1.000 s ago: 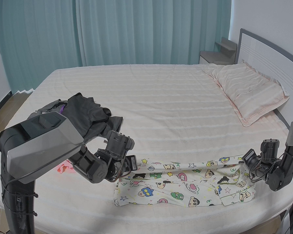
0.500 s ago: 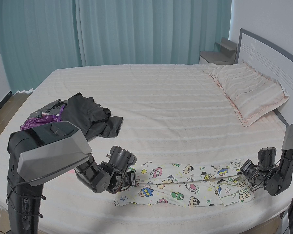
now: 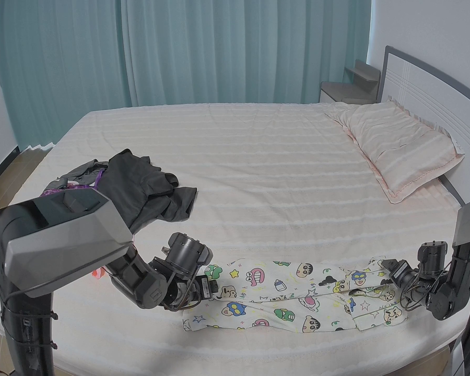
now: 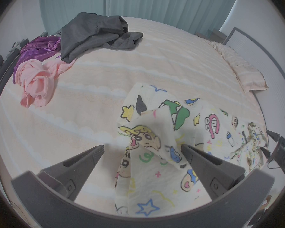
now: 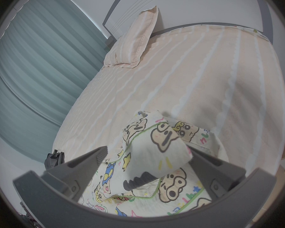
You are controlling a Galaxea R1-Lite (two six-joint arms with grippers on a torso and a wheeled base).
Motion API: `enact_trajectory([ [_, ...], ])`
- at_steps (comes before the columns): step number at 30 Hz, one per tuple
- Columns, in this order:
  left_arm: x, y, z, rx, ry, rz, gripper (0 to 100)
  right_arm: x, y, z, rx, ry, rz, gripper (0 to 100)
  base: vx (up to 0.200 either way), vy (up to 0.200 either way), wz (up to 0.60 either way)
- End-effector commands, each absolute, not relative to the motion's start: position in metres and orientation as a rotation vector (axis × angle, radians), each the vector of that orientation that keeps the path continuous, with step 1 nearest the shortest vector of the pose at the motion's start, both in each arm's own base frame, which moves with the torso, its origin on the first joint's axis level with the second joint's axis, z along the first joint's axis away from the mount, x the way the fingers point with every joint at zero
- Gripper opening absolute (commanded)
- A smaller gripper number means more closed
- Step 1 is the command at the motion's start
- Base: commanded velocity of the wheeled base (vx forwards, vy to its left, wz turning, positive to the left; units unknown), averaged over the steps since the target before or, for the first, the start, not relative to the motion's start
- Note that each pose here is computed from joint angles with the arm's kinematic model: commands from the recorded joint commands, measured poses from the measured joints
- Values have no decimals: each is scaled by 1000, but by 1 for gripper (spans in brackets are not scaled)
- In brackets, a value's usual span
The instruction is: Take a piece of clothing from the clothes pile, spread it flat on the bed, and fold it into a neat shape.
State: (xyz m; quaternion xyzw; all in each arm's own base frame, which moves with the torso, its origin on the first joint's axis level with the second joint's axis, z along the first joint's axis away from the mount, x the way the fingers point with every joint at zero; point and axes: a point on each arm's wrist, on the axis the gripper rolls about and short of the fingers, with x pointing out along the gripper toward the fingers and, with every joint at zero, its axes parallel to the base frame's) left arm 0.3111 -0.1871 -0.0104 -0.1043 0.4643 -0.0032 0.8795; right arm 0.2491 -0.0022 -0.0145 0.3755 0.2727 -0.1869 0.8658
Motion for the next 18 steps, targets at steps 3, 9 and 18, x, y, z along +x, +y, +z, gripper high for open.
enact_trajectory([
  [3, 300, -161, 35, -292, 901, 14, 100, 236, -16, -6, 807, 533, -437, 100, 0, 0, 0],
  [9, 290, -142, 63, -384, 927, -6, 100, 220, -23, 10, 826, 466, -452, 100, 0, 0, 0],
  [18, 299, -147, 13, -444, 1080, -2, 100, 211, -20, 18, 939, 419, -479, 100, 0, 0, 0],
])
